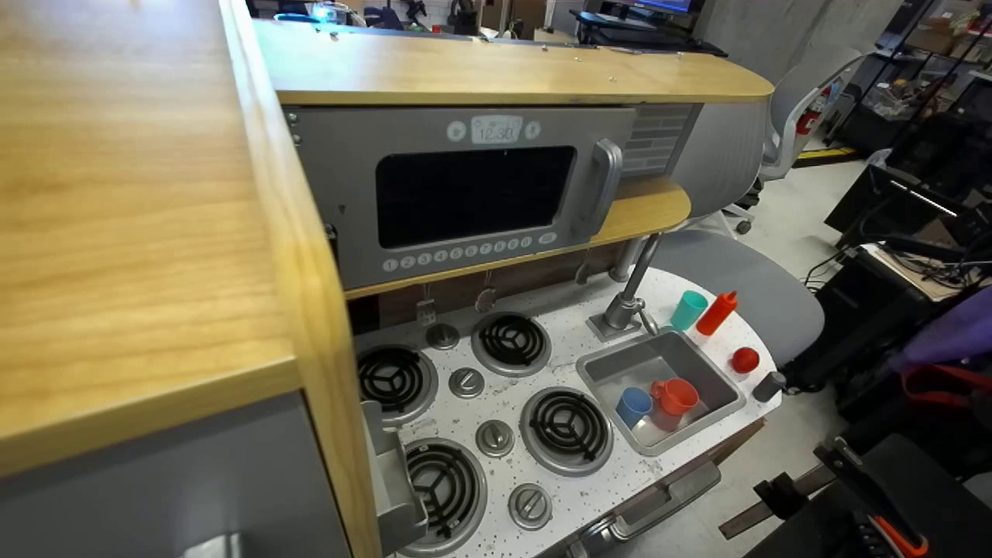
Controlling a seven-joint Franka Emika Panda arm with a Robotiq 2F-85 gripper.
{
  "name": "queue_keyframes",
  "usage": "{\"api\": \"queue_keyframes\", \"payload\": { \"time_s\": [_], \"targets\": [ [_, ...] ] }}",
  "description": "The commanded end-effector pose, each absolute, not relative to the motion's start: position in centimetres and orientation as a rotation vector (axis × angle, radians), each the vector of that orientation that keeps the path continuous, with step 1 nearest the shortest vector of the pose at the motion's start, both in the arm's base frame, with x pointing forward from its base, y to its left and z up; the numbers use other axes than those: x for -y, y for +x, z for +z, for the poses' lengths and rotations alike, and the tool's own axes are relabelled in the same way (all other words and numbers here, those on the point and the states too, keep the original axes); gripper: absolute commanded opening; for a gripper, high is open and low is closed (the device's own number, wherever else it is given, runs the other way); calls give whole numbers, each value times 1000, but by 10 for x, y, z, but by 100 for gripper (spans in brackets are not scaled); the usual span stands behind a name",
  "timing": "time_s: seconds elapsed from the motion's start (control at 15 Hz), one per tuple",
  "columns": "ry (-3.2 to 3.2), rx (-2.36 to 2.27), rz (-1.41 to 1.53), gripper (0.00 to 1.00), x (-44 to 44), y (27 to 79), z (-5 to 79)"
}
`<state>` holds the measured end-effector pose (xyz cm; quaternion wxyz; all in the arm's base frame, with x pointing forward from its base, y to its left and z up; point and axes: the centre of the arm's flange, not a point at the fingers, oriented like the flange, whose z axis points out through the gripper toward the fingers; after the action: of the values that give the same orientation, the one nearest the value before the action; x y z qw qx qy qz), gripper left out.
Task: Put the sauce bottle in the green cup
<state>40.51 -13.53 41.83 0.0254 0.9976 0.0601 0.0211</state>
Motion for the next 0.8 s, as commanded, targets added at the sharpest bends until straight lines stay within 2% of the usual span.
{"api": "queue_keyframes", "payload": {
  "time_s": [0.0,0.4,0.73],
  "targets": [
    [3084,-186,65,100,135,405,418],
    [3072,-187,66,100,144,415,415],
    [3057,-158,179,100,192,439,416]
  ]
}}
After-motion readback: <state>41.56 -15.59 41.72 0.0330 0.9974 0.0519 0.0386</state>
